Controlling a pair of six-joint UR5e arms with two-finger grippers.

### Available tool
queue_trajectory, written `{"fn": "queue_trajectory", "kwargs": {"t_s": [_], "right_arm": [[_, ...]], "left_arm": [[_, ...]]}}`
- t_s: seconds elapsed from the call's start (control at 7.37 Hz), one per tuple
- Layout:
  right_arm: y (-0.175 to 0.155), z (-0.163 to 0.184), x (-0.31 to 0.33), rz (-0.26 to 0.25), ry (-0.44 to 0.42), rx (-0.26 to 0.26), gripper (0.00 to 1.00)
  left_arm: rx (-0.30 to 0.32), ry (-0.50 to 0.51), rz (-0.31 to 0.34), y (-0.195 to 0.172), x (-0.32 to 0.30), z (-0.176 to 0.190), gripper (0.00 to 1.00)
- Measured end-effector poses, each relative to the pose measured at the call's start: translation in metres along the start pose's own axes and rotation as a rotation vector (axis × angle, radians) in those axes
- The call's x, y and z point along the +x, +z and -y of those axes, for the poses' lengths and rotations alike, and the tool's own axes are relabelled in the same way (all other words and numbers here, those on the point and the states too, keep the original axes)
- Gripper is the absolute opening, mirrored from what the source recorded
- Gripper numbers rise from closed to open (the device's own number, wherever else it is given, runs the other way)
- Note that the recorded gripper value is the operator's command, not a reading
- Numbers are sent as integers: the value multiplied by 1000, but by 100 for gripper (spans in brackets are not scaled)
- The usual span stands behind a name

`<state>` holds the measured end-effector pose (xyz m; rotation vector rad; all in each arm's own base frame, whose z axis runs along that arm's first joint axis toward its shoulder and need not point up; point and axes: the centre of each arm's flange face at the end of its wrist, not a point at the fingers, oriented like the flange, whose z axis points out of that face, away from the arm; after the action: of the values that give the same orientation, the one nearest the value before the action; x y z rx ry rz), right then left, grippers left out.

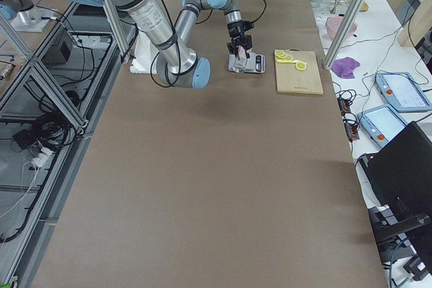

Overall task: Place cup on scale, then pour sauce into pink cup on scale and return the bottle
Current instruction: 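Tilt the dispenser spout down over the pink cup with the right gripper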

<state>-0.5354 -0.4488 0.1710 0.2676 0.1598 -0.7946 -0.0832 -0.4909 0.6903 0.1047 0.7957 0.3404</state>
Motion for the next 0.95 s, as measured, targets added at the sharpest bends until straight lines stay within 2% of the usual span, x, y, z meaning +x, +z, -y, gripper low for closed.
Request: {"fn": "queue_trajectory", "kwargs": {"t_s": [0.54, 0.95], "right_arm": [[4, 4, -7, -19, -10, -31, 0], [-2, 18, -13, -34, -9, -77, 0]], "left_arm": [[-5, -4, -2, 3, -1, -2, 98], [-7, -5, -3, 3, -2, -1, 98]]}}
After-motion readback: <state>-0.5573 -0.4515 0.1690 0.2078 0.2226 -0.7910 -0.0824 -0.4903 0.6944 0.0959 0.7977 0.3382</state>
